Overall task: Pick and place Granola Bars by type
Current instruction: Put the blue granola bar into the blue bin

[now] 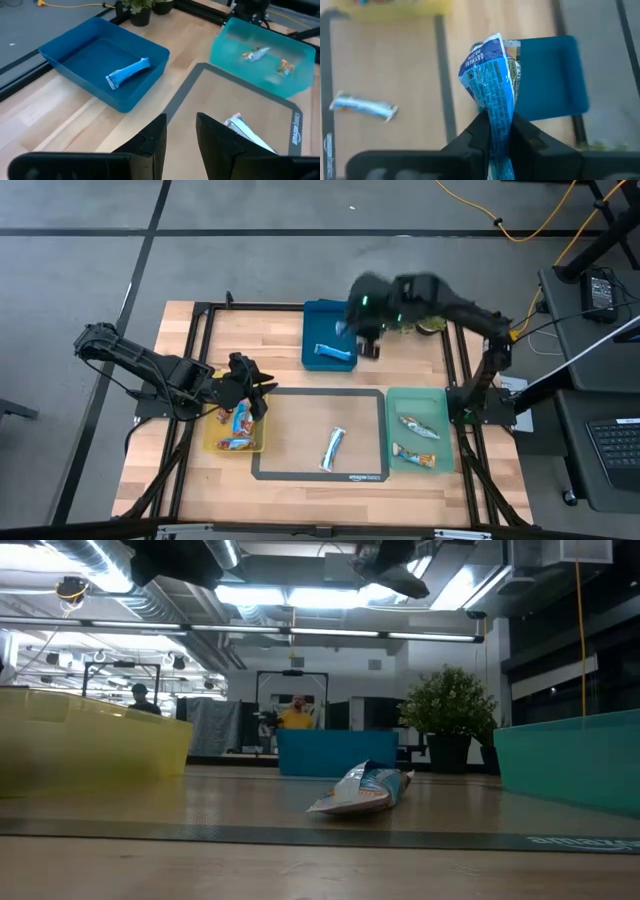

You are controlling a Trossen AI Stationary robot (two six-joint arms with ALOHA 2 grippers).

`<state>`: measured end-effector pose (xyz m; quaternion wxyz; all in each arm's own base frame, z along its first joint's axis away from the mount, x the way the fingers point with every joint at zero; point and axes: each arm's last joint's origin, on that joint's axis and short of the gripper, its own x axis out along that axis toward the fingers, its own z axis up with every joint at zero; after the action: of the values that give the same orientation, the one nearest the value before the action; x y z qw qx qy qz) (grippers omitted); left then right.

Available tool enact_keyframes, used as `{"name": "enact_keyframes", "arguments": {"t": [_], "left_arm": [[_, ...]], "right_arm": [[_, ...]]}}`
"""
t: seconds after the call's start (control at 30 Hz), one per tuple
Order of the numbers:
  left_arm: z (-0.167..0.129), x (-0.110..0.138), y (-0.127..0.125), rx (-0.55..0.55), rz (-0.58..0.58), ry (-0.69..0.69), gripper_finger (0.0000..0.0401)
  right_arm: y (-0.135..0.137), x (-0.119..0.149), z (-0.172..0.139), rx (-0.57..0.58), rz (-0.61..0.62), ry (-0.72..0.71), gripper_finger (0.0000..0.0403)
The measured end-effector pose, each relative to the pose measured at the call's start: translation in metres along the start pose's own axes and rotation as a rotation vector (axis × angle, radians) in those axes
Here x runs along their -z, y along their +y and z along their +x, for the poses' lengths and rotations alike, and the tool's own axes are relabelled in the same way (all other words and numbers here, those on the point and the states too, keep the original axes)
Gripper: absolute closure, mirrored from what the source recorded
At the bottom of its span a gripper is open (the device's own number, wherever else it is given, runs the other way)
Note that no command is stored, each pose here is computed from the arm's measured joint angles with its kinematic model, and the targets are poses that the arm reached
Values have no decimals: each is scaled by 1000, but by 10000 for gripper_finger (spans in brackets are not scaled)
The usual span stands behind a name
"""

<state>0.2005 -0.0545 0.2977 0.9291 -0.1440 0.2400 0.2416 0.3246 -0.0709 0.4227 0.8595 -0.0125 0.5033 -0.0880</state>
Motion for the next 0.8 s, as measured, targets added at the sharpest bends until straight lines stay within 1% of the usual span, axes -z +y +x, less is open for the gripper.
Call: {"name": "enact_keyframes", "arguments": {"t": [0.1,0.17,0.3,0.4,0.53,0.67,0.8], "left_arm": [[0,0,0,-14,-18,-11,303],[0,0,1,-18,-21,-14,303],[0,-1,1,-27,-34,-21,303],[0,-1,1,-41,-43,-33,303],[0,-1,2,-59,-44,-49,303],[0,-2,2,-73,-44,-60,303],[0,-2,2,-74,-46,-61,303]], "right_arm": [[-30,0,-12,-6,54,-39,345],[-45,3,-15,-4,82,-39,345],[-63,8,-14,19,89,-29,345],[-75,8,-7,30,91,-16,345],[-92,6,24,11,83,45,345],[-113,-3,67,-17,91,44,345],[-129,-9,107,-8,114,42,345]]}}
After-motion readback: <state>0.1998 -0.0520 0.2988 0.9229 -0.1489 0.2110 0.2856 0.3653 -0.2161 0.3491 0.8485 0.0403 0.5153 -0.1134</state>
